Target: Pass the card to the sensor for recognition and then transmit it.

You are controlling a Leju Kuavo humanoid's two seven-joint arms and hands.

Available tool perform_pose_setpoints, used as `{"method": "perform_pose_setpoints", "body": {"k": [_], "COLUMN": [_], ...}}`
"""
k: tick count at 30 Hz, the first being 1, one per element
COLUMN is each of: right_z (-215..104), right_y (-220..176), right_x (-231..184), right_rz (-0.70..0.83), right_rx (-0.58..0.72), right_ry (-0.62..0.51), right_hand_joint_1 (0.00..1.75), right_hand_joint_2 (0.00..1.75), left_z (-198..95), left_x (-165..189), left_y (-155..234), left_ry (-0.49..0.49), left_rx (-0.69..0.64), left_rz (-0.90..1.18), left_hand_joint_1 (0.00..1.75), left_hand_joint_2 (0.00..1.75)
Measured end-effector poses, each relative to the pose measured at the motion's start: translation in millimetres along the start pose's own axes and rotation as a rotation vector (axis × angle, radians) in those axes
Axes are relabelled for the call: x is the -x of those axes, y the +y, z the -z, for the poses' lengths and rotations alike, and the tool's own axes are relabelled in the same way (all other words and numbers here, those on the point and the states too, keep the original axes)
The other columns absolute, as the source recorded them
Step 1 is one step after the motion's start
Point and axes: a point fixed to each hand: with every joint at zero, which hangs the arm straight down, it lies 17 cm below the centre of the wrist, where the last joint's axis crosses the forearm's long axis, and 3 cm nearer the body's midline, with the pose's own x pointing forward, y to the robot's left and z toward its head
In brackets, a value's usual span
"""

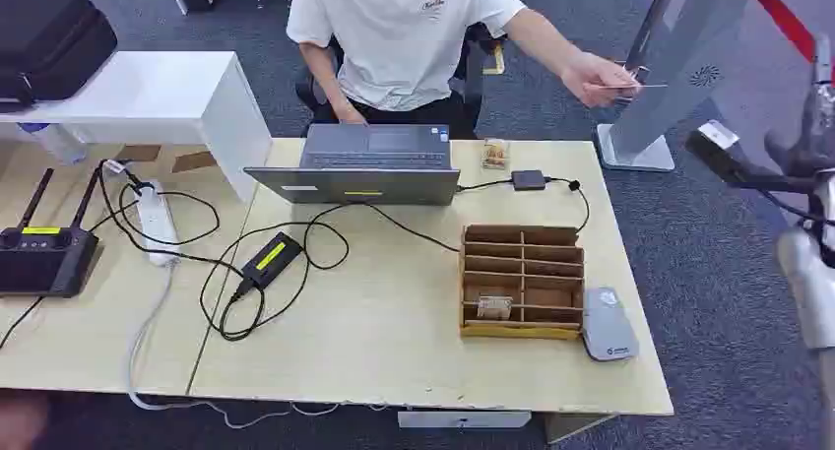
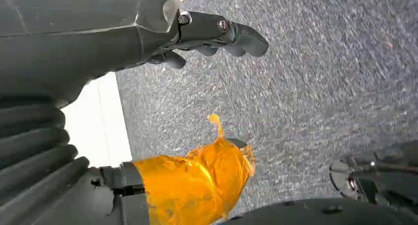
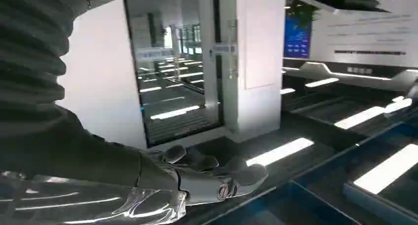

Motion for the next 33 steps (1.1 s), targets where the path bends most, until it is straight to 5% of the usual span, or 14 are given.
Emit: {"method": "perform_pose_setpoints", "body": {"k": [10,19,20,33], "right_z": [30.4,26.1,25.5,21.9], "right_y": [-35.2,-34.5,-33.8,-29.6], "right_x": [-103.6,-145.2,-147.1,-159.1], "right_rz": [0.053,0.111,0.112,0.154], "right_rx": [0.076,0.07,0.067,0.045], "right_ry": [-0.135,-0.187,-0.19,-0.216], "right_hand_joint_1": [0.0,0.0,1.75,1.75], "right_hand_joint_2": [1.75,1.75,1.75,1.75], "left_z": [-2.1,-4.2,-4.2,-4.5], "left_x": [-5.8,-7.1,-6.9,-6.3], "left_y": [-13.1,-19.6,-19.7,-20.6], "left_ry": [-0.05,-0.068,-0.069,-0.068], "left_rx": [0.113,0.164,0.165,0.173], "left_rz": [-0.017,-0.025,-0.025,-0.032], "left_hand_joint_1": [0.0,0.0,0.0,0.0], "left_hand_joint_2": [1.75,1.75,1.75,1.75]}}
